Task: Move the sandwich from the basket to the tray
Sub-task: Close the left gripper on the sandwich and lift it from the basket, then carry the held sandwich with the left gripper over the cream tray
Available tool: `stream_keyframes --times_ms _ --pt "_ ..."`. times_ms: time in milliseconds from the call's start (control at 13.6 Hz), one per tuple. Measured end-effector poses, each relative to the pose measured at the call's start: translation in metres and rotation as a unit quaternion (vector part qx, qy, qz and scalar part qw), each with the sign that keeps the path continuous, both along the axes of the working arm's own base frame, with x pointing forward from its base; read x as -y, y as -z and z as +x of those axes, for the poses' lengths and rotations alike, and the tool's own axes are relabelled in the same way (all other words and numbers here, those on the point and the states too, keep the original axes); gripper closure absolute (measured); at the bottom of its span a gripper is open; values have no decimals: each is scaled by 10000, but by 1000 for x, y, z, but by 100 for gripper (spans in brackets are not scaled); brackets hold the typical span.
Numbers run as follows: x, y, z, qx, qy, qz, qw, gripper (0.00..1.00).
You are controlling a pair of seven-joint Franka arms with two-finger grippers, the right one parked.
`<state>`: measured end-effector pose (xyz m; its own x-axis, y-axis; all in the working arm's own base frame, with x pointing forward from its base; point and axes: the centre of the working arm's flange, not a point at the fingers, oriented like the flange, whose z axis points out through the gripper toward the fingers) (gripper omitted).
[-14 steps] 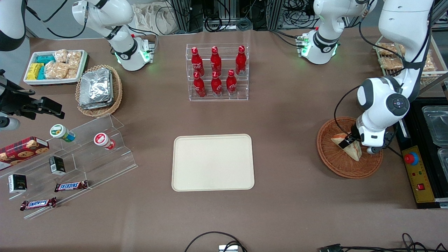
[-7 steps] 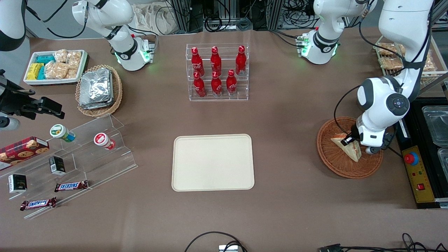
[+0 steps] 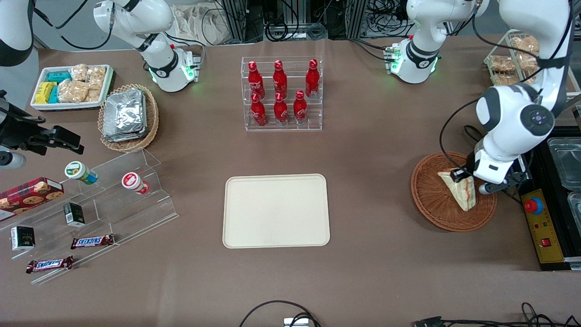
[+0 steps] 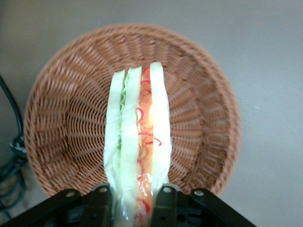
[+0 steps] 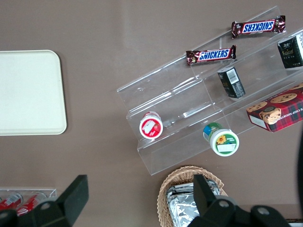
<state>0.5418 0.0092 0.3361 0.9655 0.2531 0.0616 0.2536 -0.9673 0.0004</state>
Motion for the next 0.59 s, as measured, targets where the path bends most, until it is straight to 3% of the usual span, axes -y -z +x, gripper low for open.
stream_keyframes --times_ms 294,515,589 --pt "40 -62 11 244 908 57 9956 82" --pt "89 -82 14 402 1679 403 9842 82" --pt "104 -85 13 437 1842 439 9809 82"
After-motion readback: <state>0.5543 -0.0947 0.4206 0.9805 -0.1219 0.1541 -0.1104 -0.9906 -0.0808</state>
